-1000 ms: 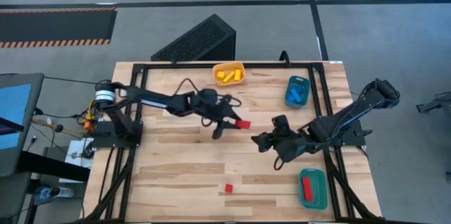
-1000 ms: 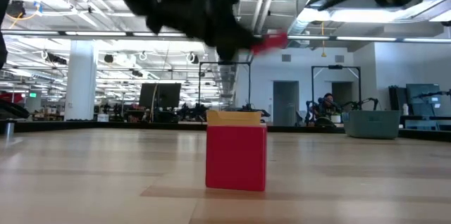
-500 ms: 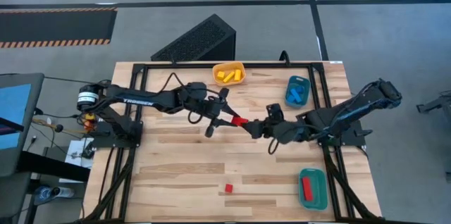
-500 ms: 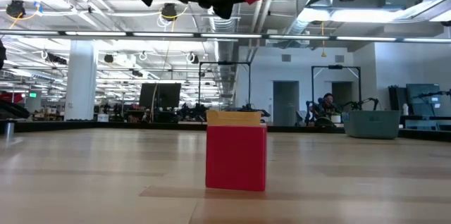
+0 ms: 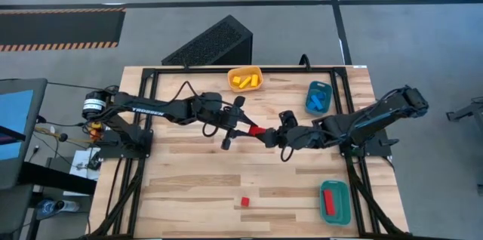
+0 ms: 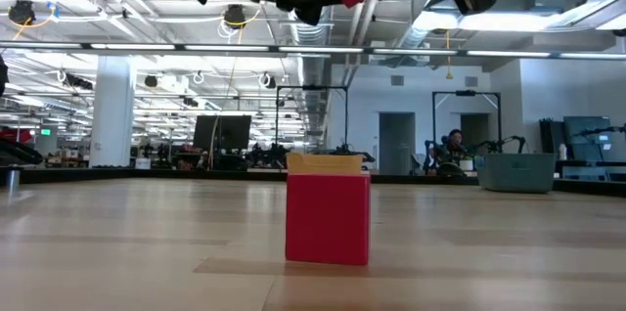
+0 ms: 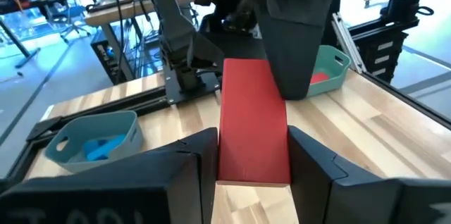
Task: Sort & place blocks by color
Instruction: Put the top red block into the green bin
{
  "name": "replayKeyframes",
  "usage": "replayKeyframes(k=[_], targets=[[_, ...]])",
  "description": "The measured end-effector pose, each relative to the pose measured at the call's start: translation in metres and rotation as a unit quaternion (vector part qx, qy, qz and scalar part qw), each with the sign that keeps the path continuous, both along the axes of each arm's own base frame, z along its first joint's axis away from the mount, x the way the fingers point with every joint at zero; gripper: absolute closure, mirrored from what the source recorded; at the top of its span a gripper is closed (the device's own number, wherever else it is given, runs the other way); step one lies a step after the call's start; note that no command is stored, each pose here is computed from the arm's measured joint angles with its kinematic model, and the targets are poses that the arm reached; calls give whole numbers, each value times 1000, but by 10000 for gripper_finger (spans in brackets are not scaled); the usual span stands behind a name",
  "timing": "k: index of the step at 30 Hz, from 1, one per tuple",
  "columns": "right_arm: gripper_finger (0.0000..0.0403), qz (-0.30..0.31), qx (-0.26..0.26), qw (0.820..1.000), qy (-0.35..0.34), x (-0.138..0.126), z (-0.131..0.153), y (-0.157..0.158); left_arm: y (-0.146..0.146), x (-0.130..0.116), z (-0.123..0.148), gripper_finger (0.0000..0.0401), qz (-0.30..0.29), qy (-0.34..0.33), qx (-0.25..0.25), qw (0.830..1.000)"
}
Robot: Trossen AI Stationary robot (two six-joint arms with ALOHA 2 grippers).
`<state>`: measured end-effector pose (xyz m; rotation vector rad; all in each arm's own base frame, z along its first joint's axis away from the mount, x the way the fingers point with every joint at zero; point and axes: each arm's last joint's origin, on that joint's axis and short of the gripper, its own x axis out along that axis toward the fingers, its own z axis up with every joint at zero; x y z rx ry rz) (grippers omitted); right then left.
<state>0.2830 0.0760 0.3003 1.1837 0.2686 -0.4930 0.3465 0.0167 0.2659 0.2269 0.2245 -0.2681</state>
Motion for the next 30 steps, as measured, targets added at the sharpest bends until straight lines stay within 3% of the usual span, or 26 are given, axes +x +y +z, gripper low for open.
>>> replayKeyframes(k=[9,13,18,25,30], targets=[[356,9,-22,1000,5,0,2,-5,-2,0,0,281,-26,-2,-1,1000],[358,60,-42,997,37,-1,-2,-3,-5,0,0,254,-19,8,-37,999],[358,144,14,981,128,-16,-13,4,-3,-1,-1,208,-4,26,-67,997],[358,270,107,911,291,-61,-1,19,-3,-4,-12,171,2,87,-80,993],[358,364,176,825,394,-92,0,35,-6,-8,-19,168,5,130,-87,988]])
